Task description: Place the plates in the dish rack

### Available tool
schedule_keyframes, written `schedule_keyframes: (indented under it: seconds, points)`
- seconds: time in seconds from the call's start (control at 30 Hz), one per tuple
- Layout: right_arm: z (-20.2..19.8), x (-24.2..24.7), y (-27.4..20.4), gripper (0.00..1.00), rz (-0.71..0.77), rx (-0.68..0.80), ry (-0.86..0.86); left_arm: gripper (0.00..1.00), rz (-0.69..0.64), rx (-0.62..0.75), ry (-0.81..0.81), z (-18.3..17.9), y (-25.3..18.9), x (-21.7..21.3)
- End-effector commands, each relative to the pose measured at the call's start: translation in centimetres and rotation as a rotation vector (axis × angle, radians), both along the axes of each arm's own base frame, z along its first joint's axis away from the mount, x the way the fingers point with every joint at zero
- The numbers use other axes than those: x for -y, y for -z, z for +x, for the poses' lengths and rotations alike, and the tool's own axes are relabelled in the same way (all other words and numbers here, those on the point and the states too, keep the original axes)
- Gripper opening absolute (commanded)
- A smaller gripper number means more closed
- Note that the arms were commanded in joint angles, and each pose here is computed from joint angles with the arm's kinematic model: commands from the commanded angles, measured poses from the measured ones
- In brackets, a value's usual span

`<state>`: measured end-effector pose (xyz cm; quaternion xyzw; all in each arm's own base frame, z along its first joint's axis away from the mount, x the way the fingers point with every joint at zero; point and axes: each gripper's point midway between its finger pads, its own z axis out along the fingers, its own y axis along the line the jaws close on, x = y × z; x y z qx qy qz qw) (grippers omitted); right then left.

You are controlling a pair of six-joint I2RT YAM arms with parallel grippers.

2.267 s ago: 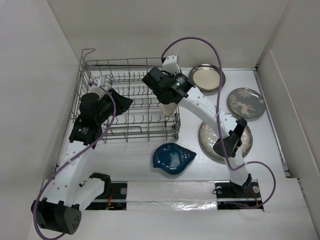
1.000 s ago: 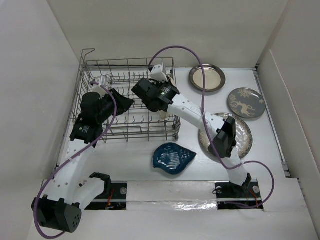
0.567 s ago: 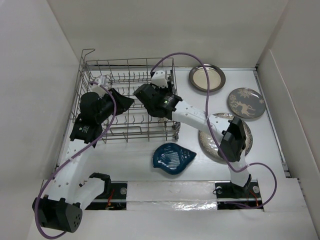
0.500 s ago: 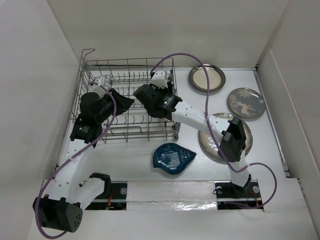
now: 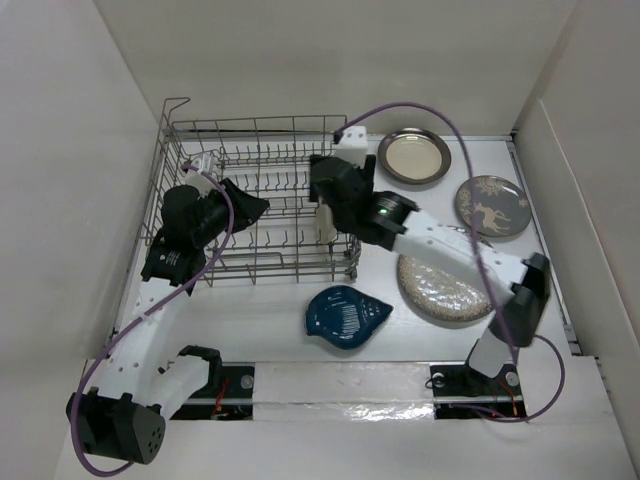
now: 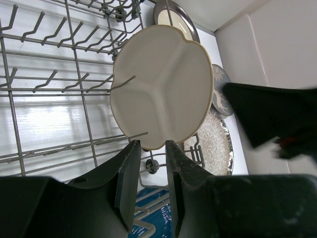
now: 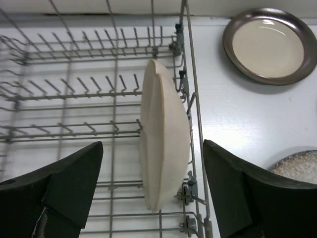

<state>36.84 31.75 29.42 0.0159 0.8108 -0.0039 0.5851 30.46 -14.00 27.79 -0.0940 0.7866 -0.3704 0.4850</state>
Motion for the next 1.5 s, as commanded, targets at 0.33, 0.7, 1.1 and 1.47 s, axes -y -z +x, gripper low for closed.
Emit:
schedule_keyframes:
  seconds: [0.33, 0.7, 1.1, 1.47]
  points:
    - [6.5, 19.7, -3.2, 0.00, 0.549, 0.195, 0.206, 0.24, 0.009, 0.055, -0.001, 0.7, -1.0, -0.1]
    - [14.0, 28.5, 9.9, 0.74, 0.764, 0.010, 0.417, 0.23, 0.038, 0.038, -0.008, 1.0, -0.2, -0.4]
    - [18.5, 29.0, 18.6, 0.73, 0.968, -0.129, 0.478, 0.23, 0.053, 0.028, -0.006, 1.3, 0.1, -0.4]
    - [20.0, 28.5, 22.9, 0.63, 1.102, -0.187, 0.500, 0.24, 0.064, 0.019, -0.011, 1.5, 0.4, -0.5]
